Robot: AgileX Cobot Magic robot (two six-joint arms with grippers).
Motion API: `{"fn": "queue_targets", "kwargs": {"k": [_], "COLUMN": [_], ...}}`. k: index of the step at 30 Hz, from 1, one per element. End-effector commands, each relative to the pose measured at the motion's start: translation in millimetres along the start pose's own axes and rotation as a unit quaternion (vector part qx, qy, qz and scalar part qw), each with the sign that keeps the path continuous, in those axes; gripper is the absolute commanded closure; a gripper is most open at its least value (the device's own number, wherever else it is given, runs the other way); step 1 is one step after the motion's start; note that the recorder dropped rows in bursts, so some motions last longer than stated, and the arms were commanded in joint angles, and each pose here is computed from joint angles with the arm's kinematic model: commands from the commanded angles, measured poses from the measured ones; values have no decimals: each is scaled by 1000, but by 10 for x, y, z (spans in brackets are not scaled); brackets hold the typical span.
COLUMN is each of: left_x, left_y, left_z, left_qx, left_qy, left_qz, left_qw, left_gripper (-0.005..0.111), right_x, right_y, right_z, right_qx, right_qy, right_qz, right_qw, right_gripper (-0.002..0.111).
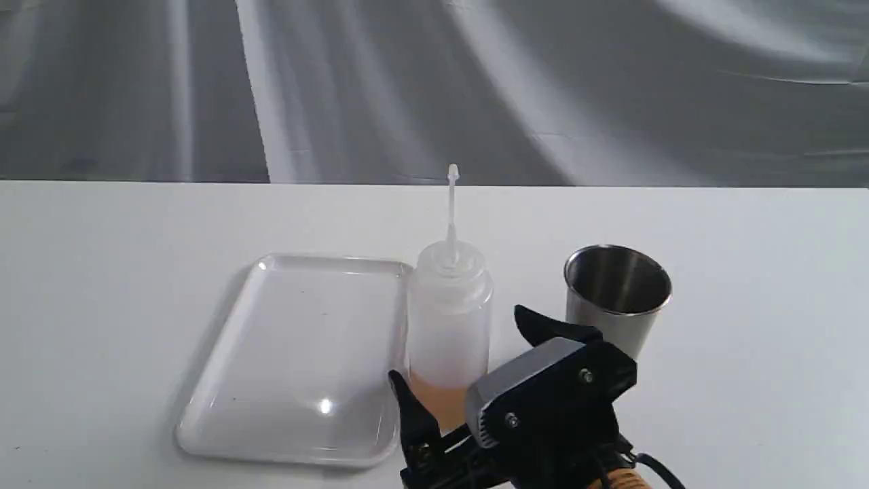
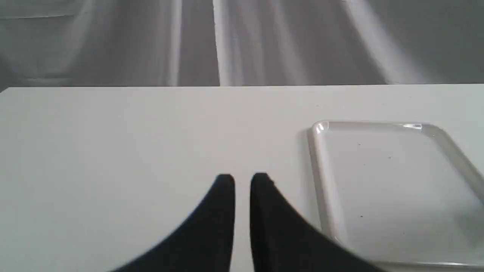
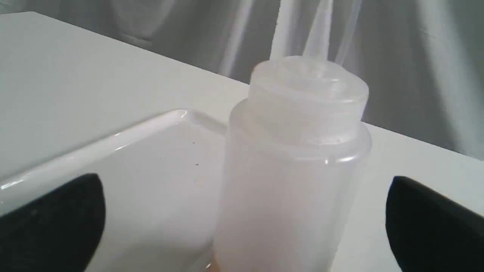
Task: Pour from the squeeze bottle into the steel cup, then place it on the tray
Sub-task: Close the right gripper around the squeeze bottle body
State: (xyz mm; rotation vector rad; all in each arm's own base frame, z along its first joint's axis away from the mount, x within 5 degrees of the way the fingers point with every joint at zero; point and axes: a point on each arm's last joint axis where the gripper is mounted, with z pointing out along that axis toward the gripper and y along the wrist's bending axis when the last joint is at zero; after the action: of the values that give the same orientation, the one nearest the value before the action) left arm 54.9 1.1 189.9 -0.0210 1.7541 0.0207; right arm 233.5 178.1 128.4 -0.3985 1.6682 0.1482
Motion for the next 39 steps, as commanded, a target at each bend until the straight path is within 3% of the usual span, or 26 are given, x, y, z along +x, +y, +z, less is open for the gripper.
{"fn": "queue_targets", "kwargs": {"k": [1,15,30,39], "left_x": [7,7,7,7], "left_y": [-3,-3,-3,-3], "left_z": [2,2,2,2], "left_qx": [2,2,2,2], "left_qy": [-3,-3,-3,-3], "left_qz": [-1,0,-2,0], "left_qw": [1000,1000,1000,1000], "left_gripper": [98,98,98,98], "right_x": [81,104,238,282], "right_y": [-21,13,-198,-123], "right_z": [30,267,449,679], "right_qx": [10,23,18,19], "right_qy": [10,1,6,4], "right_qz": [-3,1,-17,-11], "right_qw": [1000,1000,1000,1000], "right_gripper": [3,3,3,3]}}
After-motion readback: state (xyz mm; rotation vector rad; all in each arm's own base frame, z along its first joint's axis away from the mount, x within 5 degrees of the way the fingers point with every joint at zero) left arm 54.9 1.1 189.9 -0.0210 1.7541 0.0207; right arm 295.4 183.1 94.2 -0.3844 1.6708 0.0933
